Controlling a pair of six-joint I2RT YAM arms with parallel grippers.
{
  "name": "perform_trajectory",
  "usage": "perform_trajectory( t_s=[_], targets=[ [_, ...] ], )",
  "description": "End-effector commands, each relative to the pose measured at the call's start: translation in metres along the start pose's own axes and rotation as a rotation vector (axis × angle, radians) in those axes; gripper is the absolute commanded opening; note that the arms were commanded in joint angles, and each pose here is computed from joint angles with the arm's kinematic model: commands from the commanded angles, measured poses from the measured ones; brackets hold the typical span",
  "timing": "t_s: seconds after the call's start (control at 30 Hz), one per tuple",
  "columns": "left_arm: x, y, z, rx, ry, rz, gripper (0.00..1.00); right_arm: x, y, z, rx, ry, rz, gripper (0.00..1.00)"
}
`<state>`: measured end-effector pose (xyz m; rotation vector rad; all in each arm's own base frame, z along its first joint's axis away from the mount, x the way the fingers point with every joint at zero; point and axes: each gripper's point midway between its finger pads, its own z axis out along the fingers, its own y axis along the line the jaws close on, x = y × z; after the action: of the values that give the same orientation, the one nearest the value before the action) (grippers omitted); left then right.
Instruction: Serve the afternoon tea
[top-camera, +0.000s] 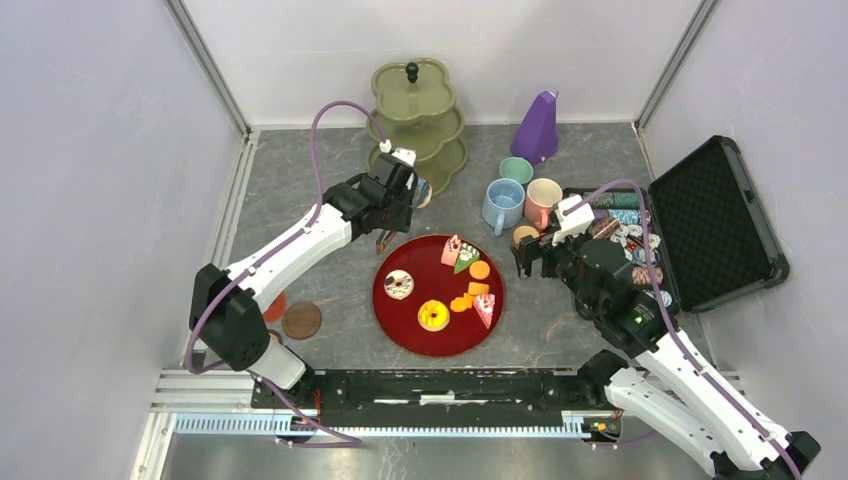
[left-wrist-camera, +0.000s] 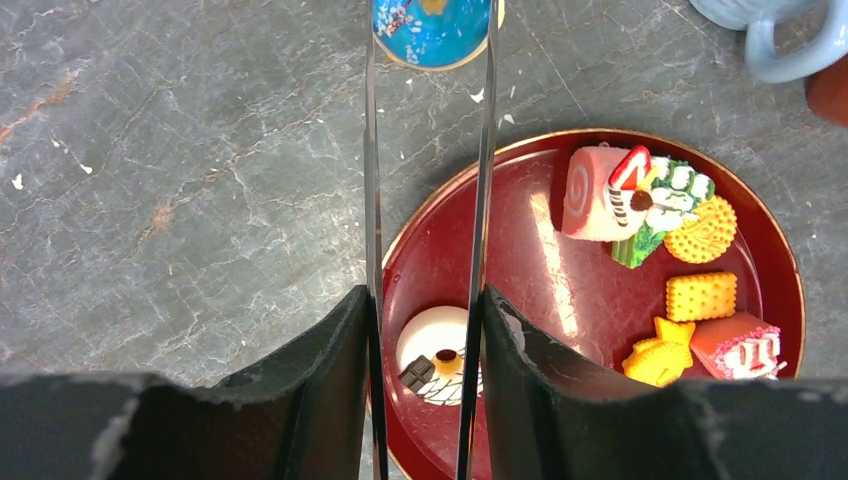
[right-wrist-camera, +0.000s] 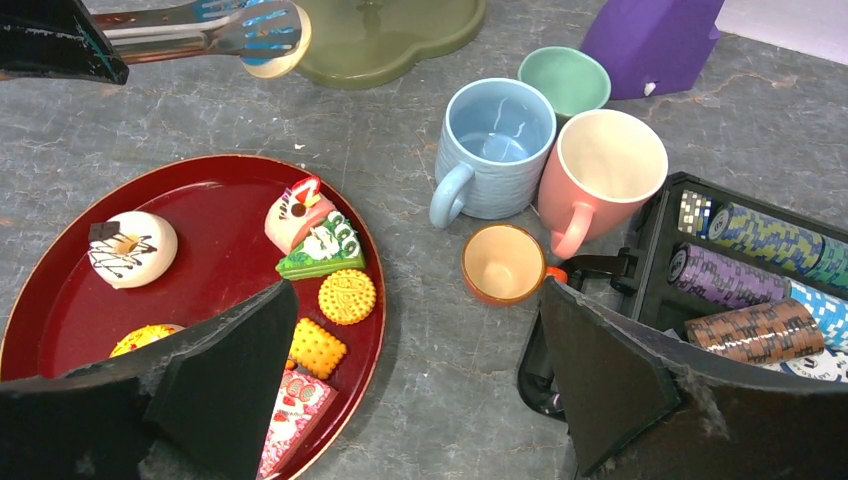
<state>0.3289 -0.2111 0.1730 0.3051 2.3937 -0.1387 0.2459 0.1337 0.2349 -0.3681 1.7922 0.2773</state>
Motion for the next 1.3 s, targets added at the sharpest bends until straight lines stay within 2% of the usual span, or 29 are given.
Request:
perform_trajectory(
  t_s=[0.0, 0.3, 0.5, 1.27],
  targets=[
    [-0.021, 0.004, 0.011, -0.009, -0.070, -0.083, 0.41, -0.008, -0.002, 0.001, 0.010, -0.031, -0.003, 0.98],
    [-0.045, 0.003, 0.048, -0.042, -0.117, -0.102, 0.41, -0.010, -0.003, -0.002, 0.014, -0.037, -0.007, 0.98],
    [-0.045, 0.006, 0.071, -0.075, -0.122, -0.112, 0.40, -0.010, -0.004, -0.003, 0.018, -0.036, -0.006, 0.98],
    [-0.063, 0.010, 0.097, -0.103, -0.152, -0.129, 0.42, -0.006, -0.003, -0.002, 0.013, -0.023, 0.004, 0.98]
  ],
)
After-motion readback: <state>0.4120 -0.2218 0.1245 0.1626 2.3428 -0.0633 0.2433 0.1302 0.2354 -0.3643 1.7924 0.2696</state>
